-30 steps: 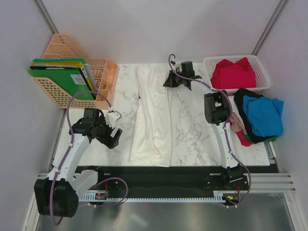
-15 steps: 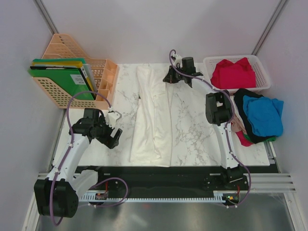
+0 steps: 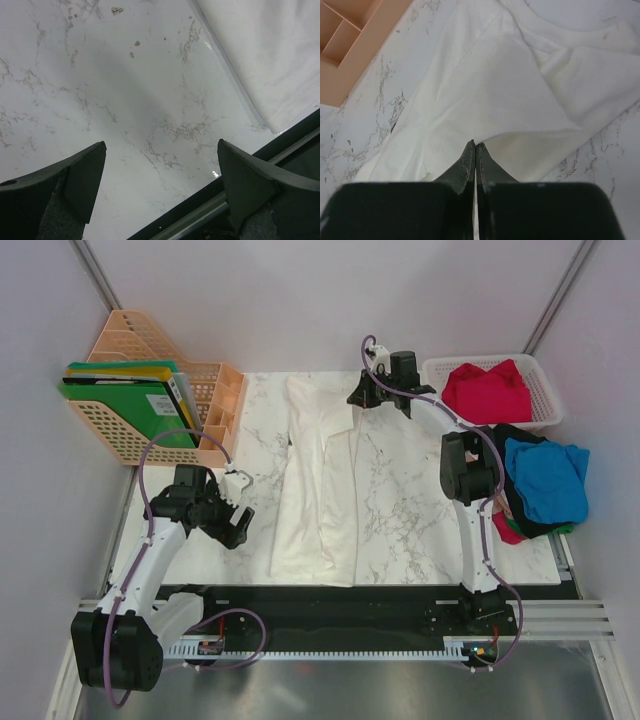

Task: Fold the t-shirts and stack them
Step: Grab the bottom of the folded rectangular tshirt with right arm

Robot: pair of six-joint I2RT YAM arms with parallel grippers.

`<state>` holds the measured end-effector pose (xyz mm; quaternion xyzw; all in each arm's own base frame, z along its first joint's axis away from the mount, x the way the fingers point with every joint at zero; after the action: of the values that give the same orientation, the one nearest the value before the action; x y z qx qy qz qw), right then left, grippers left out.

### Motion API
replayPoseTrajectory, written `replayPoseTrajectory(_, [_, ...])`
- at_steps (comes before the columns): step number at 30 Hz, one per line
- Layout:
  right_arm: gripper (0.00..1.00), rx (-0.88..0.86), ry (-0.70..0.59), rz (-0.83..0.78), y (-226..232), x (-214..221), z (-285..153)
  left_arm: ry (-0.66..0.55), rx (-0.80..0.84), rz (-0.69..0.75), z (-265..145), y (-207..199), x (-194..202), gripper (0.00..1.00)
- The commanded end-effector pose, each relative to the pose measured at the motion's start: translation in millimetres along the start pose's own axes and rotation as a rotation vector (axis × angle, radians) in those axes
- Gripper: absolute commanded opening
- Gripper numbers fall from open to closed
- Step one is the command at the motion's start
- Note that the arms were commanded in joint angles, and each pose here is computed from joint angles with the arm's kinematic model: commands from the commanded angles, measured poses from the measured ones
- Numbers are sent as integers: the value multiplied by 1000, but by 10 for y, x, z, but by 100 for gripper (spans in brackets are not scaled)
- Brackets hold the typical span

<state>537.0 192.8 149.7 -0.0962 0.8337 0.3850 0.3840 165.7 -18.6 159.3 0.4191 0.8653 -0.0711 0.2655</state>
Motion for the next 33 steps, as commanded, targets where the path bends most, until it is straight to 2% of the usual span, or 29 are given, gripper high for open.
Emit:
replayPoseTrajectory(1, [0, -27, -58, -58, 34, -230, -285, -32, 11, -25, -16, -7, -50, 99])
replayPoseTrajectory(10, [0, -9, -21, -53, -111, 14, -466, -31, 14, -23, -14, -8, -48, 99])
replayPoseTrajectory(11, [2, -3, -12, -44, -123, 31, -474, -33, 16, -23, -14, -10, -50, 99])
replayPoseTrajectory(12, [25, 5, -4, -35, -152, 55, -464, -34, 16, -23, -14, -8, -53, 99])
replayPoseTrajectory(13, [42, 2, 5, -33, -162, 56, -462, -32, 19, -22, -12, -9, -51, 99])
replayPoseTrajectory(15, [67, 18, 26, -19, -208, 90, -469, -36, 19, -21, -14, -9, -55, 99])
replayPoseTrajectory(18, [76, 56, 33, -41, -214, 136, -539, -35, 17, -21, -16, -13, -50, 99])
replayPoseTrajectory(22, [78, 119, 25, -101, -205, 160, -757, -31, 22, -22, -4, -15, -42, 99])
replayPoseTrajectory(23, [78, 124, 0, -135, -97, 78, -891, -30, 23, -22, -1, -15, -42, 99])
replayPoseTrajectory(25, [79, 158, 13, -180, -64, 185, -1057, -28, 23, -23, 3, -11, -41, 99])
replayPoseTrajectory(26, [79, 164, -31, -226, 118, 64, -1250, -26, 23, -23, 5, -10, -39, 99])
replayPoseTrajectory(28, [84, 153, -10, -274, 246, 130, -1448, -26, 29, -23, 13, -9, -42, 99])
replayPoseTrajectory(30, [94, 96, 57, -298, 550, 124, -1770, -24, 34, -21, 19, 1, -54, 99])
replayPoseTrajectory(31, [95, 73, 188, -315, 617, 286, -1956, -20, 38, -12, 28, 7, -50, 99])
replayPoseTrajectory(33, [98, 32, 277, -376, 843, 370, -2283, -33, 12, 28, 27, 41, -62, 98])
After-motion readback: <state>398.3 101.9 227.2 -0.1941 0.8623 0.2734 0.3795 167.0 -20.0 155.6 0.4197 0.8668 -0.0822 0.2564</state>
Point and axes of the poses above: each gripper's point midway between its finger pads, its own z axis out along the fingers, its own y axis along the line the jaws close on, x = y × z, the point moved 9 cm from there along -z, back along the fingers, and after that the axes turned 13 degrees about z, right-handed, at the moved point
